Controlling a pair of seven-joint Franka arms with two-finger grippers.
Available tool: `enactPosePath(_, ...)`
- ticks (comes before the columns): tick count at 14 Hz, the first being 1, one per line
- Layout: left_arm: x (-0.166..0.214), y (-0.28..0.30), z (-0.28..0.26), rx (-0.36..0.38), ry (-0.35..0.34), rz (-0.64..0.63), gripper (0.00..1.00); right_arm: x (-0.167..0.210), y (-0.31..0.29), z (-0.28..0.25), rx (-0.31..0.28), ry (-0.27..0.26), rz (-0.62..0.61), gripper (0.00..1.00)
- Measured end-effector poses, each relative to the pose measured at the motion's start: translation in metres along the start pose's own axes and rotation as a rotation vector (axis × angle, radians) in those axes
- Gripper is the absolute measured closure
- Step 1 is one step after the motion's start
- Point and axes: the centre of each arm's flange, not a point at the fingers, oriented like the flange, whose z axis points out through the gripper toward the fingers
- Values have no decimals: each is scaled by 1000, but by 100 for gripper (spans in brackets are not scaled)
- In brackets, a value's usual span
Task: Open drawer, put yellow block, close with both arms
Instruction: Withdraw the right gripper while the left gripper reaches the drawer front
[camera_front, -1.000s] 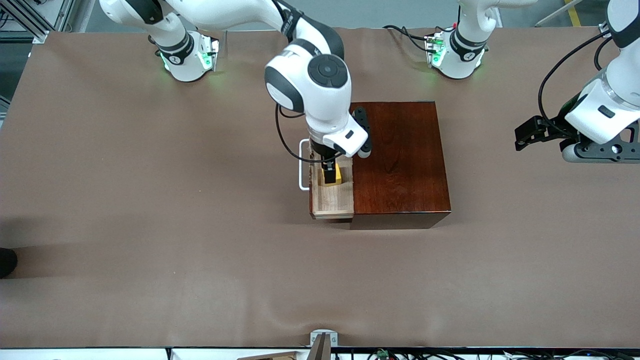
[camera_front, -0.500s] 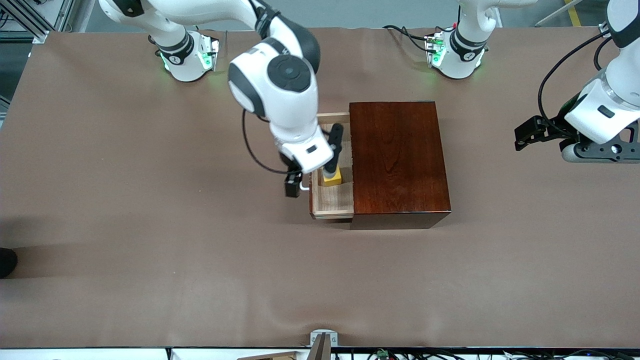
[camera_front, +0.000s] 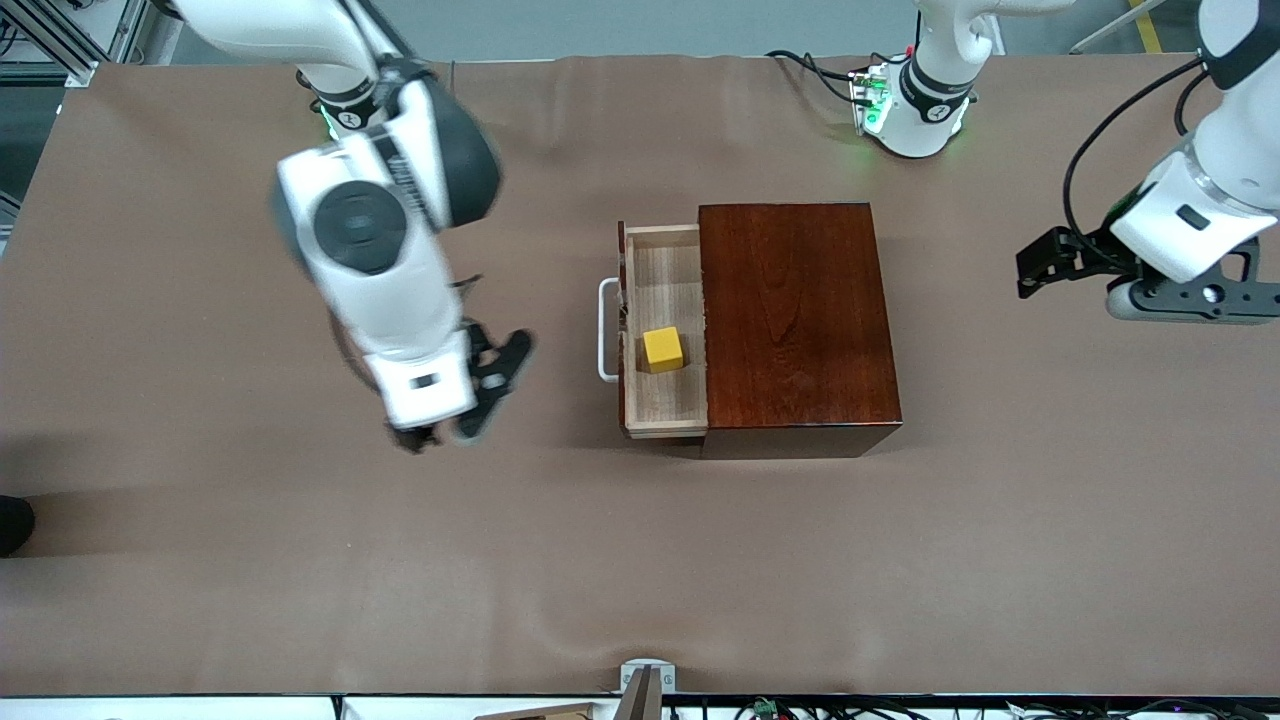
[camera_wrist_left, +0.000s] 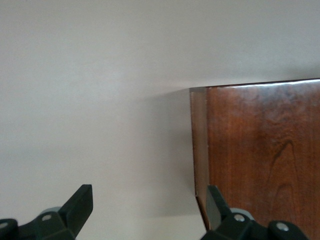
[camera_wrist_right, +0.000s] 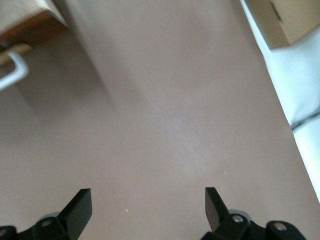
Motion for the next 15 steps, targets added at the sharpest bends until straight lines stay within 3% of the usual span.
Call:
enactPosePath(6,-10,67,-8,-10,14,120,0,-96,72,-25,52,-62,213,0)
enactPosePath(10,-31,135,-20,-21,28,230,0,-190,114,-42,149,-37,378,0)
enactPosePath(15,-70,228,-23,-61,20,411,0,-264,97,-61,169,-62,525,0)
